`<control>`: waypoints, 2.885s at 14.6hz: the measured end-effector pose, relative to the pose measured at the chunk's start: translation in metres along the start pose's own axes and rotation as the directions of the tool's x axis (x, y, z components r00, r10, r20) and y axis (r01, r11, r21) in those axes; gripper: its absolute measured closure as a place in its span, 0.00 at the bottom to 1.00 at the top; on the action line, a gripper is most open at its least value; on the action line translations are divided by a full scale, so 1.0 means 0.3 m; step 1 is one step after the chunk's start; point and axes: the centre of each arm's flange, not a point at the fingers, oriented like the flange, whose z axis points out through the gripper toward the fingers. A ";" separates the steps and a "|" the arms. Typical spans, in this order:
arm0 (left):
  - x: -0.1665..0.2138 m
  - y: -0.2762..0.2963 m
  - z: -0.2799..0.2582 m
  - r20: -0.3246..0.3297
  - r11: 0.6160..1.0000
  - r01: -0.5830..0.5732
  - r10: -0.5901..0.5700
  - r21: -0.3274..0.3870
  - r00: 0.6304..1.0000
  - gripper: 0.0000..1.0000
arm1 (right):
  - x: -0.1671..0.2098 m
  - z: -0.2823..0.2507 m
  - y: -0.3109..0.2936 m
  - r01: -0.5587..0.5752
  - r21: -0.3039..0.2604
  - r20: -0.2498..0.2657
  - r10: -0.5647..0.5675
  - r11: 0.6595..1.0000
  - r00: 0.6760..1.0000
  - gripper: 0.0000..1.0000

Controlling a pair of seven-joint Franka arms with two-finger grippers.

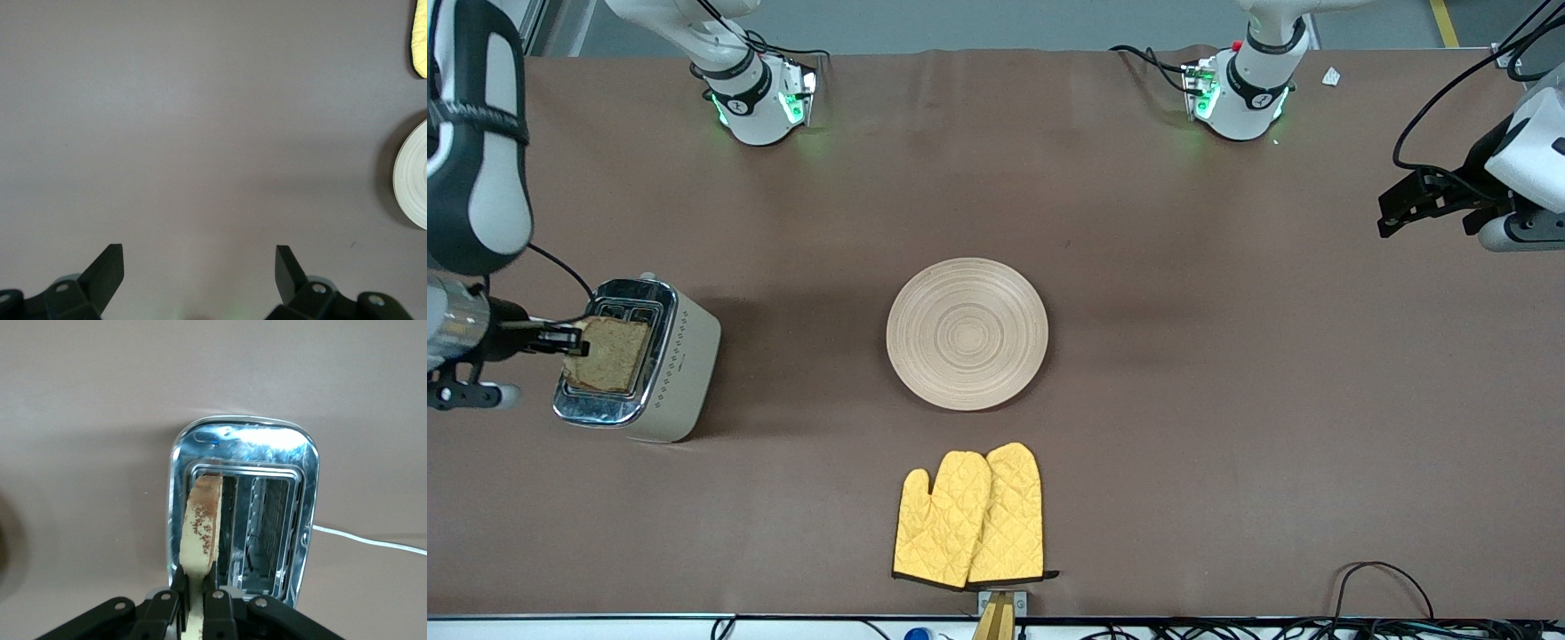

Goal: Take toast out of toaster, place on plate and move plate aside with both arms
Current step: 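Grasp the bread slice with the right gripper and lift it out, then carry the bread with the right gripper and lower it onto the plate, then open the right gripper and withdraw it toward the toaster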

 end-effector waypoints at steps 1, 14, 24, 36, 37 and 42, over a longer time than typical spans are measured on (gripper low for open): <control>0.000 0.000 0.000 0.000 1.000 0.000 0.000 0.000 1.000 0.00 | -0.017 -0.032 -0.036 0.017 0.007 -0.003 -0.017 1.000 1.000 0.88; 0.000 -0.002 -0.004 -0.002 1.000 0.001 -0.001 0.000 1.000 0.00 | -0.022 0.253 -0.821 0.105 0.486 0.065 -0.155 0.868 0.986 0.90; 0.000 -0.006 -0.004 -0.002 1.000 0.003 -0.003 0.000 1.000 0.00 | -0.144 0.681 -1.253 -0.099 0.691 0.155 -0.012 0.716 0.988 0.90; 0.005 -0.050 -0.002 -0.001 1.000 0.027 -0.027 -0.003 1.000 0.00 | -0.089 0.882 -1.094 -0.013 0.607 0.073 -0.039 0.794 0.997 0.34; 0.005 -0.045 -0.001 0.000 1.000 0.026 -0.026 -0.010 1.000 0.00 | -0.069 0.867 -1.054 0.014 0.571 0.050 -0.052 0.821 0.997 0.25; 0.017 -0.009 0.026 0.026 0.995 0.017 -0.015 -0.094 1.000 0.00 | 0.055 0.637 -0.740 0.141 0.312 -0.095 -0.117 0.940 0.989 0.00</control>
